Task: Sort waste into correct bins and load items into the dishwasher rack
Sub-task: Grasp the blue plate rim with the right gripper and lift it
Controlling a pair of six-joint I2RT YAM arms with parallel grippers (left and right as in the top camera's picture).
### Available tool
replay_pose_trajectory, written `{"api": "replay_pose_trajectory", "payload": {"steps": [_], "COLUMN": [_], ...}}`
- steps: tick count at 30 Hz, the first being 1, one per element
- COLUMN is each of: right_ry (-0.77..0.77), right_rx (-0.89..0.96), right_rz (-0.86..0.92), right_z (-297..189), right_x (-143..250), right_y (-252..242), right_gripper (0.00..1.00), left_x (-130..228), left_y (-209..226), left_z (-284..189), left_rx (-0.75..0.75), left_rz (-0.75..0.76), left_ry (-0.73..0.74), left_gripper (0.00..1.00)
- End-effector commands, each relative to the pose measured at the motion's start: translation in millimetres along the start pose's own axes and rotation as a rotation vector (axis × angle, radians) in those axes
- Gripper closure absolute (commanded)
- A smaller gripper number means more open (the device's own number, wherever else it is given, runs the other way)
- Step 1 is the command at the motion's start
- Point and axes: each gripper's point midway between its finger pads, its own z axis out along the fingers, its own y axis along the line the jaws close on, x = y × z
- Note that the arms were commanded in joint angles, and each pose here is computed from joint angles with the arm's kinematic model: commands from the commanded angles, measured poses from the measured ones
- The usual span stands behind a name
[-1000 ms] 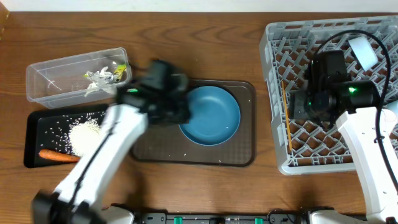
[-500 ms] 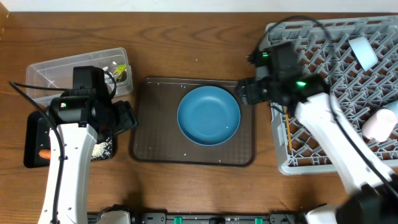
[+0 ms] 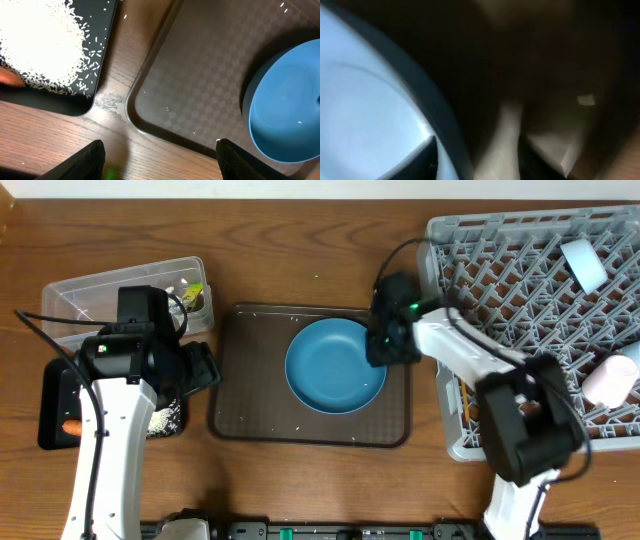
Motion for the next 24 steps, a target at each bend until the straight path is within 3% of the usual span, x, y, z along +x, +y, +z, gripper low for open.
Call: {"api": "replay_pose_trajectory", "payload": {"steps": [1,8,14,19,24], "right_ry": [0.026,-0.093,-0.383,-0.649,-0.81], "right_rx": [-0.027,-0.023,0.144,0.506,1.065], "right_rz": [0.016,0.045,0.037,0.08,0.345], "right_z": [8,-38,-168,-285,-392], "right_x": [6,-26,-66,-62,-24], "right_y": [13,5,-37,-102,-188], "right_gripper": [0.99,0.99,0.99,0.99,0.99], "left_x": [0,0,0,0,0], "left_y": [3,3,3,3,3], "left_z": [2,2,2,2,2], "left_rx": [-0.016,-0.016,-0.016,-0.016,-0.016], "left_rz": [0.002,0.002,0.002,0.002,0.002], "left_ry": [0.005,0.005,0.005,0.005,0.005], "left_gripper": [0.28,0.28,0.27,0.28,0.28]}}
